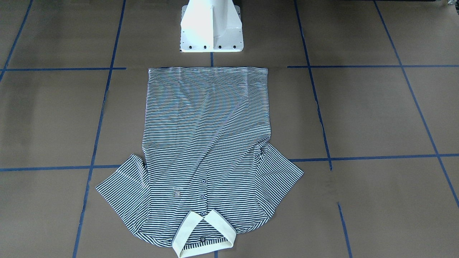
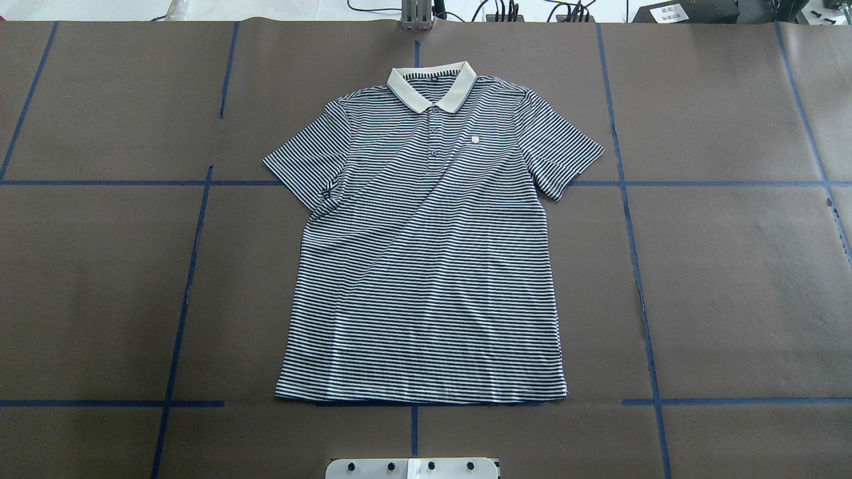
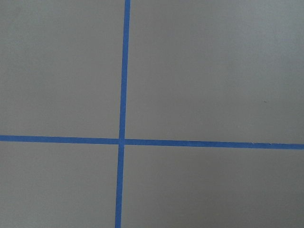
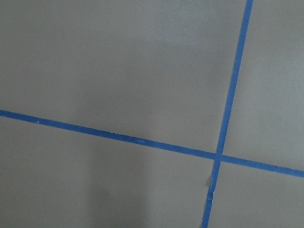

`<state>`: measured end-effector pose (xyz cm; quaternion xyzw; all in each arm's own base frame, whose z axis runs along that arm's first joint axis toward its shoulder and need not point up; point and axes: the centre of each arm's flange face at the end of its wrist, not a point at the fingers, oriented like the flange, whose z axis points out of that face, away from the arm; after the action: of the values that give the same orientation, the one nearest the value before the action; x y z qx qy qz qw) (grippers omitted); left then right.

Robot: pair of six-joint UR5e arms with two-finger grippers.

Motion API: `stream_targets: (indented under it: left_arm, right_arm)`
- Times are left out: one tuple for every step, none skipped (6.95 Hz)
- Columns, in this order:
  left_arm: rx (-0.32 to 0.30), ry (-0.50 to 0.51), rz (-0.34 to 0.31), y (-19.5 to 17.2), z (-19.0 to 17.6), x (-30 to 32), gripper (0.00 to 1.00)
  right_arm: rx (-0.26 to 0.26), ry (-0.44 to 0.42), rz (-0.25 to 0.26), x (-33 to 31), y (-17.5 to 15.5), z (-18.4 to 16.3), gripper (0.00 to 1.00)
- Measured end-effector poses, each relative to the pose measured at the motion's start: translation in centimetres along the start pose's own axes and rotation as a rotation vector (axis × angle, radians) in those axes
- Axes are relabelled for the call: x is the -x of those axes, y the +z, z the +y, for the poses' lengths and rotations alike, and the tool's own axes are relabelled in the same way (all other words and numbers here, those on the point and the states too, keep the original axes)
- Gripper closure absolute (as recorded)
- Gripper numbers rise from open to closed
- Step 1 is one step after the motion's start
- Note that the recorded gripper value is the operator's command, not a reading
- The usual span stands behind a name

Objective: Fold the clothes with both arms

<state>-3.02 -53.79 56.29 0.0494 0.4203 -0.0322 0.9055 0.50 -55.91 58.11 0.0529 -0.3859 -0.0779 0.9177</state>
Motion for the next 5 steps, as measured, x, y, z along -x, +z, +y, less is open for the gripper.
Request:
stream_targets:
  left_arm:
    - [-0.003,0.007,0.009,-0.1,0.1,-0.2,0.0]
    - [-0.007,0.016,0.019,-0.1,0.1,-0.4,0.0]
    - [-0.009,0.022,0.026,-0.1,0.1,-0.6,0.0]
    - [-0.012,0.027,0.03,-0.3,0.0,-0.9,0.0]
    - [-0.008,0.037,0.029,-0.1,0.0,-1.6,0.0]
  right_arm:
    - [-0.001,-0.004,0.012,0.1,0.0,-0.1,0.0]
    - [-0.002,-0.01,0.023,0.2,0.0,-0.3,0.0]
    - [-0.004,-0.014,0.026,0.3,0.0,-0.4,0.0]
    - [-0.006,-0.023,0.024,0.8,0.0,-0.6,0.0]
    - [0.001,-0.041,0.029,1.3,0.9,-0.7,0.0]
